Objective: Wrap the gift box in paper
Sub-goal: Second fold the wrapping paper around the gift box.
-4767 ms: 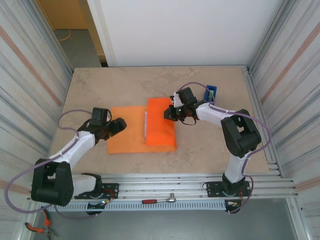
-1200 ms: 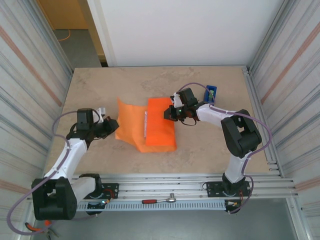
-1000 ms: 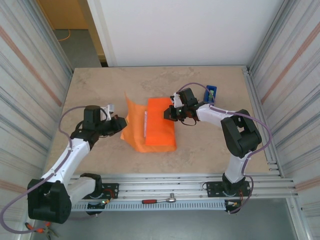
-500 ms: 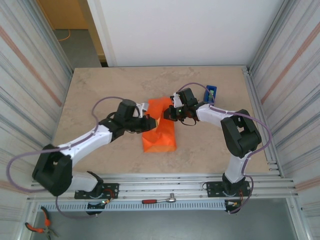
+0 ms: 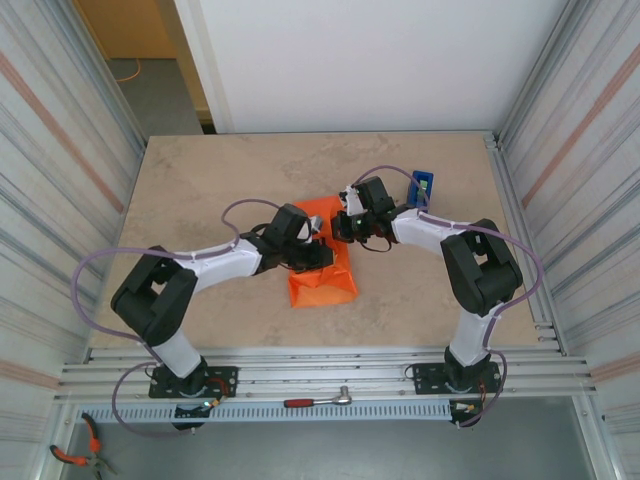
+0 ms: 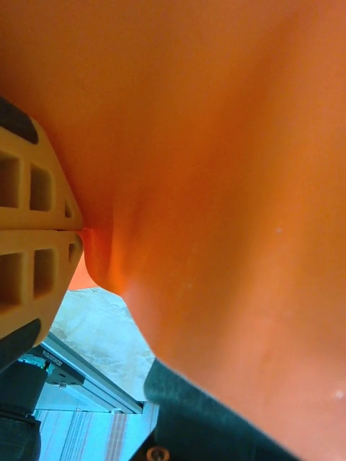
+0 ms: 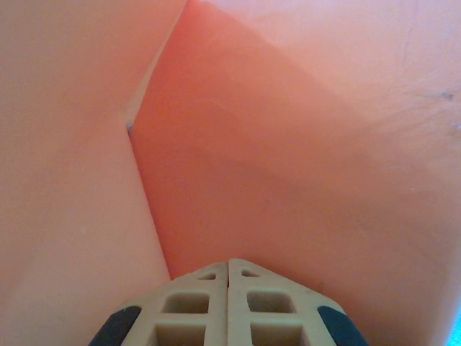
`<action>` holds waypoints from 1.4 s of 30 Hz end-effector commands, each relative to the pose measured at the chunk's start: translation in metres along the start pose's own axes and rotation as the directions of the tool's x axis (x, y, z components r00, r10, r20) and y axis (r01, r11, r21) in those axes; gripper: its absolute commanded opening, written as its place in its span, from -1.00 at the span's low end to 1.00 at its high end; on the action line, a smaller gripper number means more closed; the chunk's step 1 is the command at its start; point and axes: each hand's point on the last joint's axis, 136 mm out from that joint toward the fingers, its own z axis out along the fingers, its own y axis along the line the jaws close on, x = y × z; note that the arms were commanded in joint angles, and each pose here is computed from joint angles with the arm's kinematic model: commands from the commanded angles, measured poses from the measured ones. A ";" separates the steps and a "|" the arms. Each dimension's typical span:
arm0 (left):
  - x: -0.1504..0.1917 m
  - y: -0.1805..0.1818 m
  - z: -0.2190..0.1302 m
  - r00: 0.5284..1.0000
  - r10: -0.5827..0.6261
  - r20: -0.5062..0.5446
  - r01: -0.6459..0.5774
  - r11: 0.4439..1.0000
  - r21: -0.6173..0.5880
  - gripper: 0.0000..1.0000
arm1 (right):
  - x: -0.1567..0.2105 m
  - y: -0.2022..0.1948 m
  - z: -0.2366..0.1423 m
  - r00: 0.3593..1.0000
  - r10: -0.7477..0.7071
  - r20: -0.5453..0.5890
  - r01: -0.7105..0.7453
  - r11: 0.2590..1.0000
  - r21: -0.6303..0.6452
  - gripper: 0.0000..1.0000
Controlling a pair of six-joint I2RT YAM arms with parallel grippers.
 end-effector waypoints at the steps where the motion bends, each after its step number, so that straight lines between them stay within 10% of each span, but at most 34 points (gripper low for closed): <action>1: -0.004 0.001 0.007 1.000 -0.002 0.018 0.002 1.000 -0.008 -1.00 | 0.039 -0.036 0.015 0.988 0.106 -0.113 -0.094 0.990 0.105 -1.00; 4: 0.000 0.007 0.010 1.000 -0.013 0.009 0.013 1.000 -0.014 -1.00 | 0.018 -0.027 -0.005 0.991 0.118 -0.061 -0.114 0.991 0.070 -1.00; 13: 0.003 0.009 0.011 1.000 -0.018 0.000 0.018 1.000 -0.014 -1.00 | -0.023 -0.026 -0.076 0.977 0.167 0.136 -0.177 0.982 0.067 -0.10; 23: 0.006 0.010 0.009 1.000 -0.012 -0.006 0.012 1.000 -0.019 -1.00 | -0.012 -0.027 -0.057 0.975 0.180 0.129 -0.197 0.972 0.129 0.74; 34: 0.001 -0.001 0.003 1.000 0.029 -0.010 -0.029 1.000 0.000 -1.00 | 0.004 -0.046 -0.010 0.968 0.245 0.050 -0.251 0.950 0.186 0.63; 42: -0.050 -0.041 -0.070 0.994 0.063 0.091 -0.079 0.979 0.187 0.09 | 0.017 -0.049 -0.012 0.964 0.264 0.036 -0.266 0.952 0.150 0.18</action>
